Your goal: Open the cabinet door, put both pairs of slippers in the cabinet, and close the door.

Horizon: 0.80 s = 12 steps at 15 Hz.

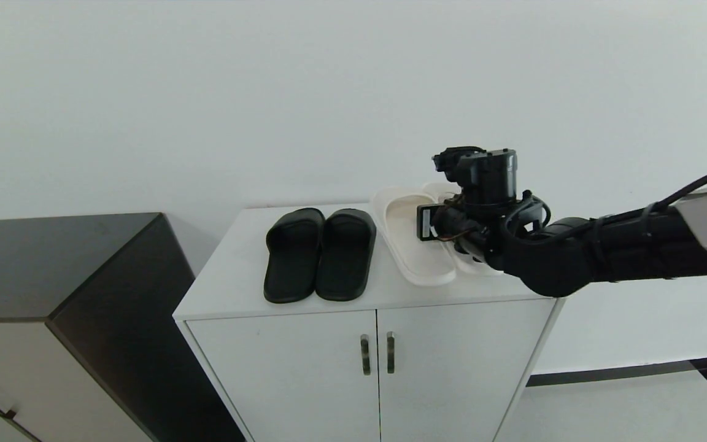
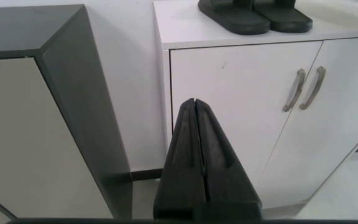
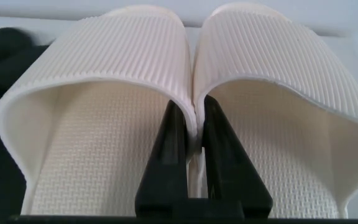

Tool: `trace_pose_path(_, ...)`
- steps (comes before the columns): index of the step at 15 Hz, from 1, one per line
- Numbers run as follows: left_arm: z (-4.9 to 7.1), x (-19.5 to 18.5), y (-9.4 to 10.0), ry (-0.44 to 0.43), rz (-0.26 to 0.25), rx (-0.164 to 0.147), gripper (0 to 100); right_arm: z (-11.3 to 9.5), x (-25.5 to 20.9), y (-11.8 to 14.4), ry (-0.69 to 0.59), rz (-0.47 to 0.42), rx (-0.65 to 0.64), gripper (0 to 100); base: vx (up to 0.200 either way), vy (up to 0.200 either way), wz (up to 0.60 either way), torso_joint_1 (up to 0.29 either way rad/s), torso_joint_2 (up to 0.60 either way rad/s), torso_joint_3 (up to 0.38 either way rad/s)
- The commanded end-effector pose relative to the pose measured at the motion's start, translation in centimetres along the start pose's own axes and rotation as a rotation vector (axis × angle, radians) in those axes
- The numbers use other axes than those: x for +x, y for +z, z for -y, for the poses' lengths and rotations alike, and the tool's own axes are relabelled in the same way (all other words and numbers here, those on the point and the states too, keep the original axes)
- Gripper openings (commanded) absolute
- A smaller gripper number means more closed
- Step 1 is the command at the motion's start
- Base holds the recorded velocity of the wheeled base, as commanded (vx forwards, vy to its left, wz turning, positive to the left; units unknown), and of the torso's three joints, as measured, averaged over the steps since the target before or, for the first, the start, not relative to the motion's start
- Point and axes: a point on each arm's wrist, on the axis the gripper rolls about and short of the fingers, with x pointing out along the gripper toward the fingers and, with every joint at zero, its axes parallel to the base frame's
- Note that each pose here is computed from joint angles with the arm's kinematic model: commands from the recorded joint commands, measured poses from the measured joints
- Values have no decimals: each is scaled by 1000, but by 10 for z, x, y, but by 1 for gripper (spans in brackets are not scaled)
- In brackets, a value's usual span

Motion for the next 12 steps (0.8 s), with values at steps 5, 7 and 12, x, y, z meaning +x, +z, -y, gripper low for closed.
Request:
trace_pose_path(5,0,0,0,0,0,1,0,31,-138,-1,468,-80,-73,0,0,0,0,0,0,0)
trace_pose_path(7,0,0,0,0,0,3,0,36,-153,-10,536,-111,-74,0,0,0,0,0,0,0)
trace_pose_path(12,0,0,0,0,-1,3,0,40,-158,-24,550,-153,-77,0,0,0,0,0,0,0)
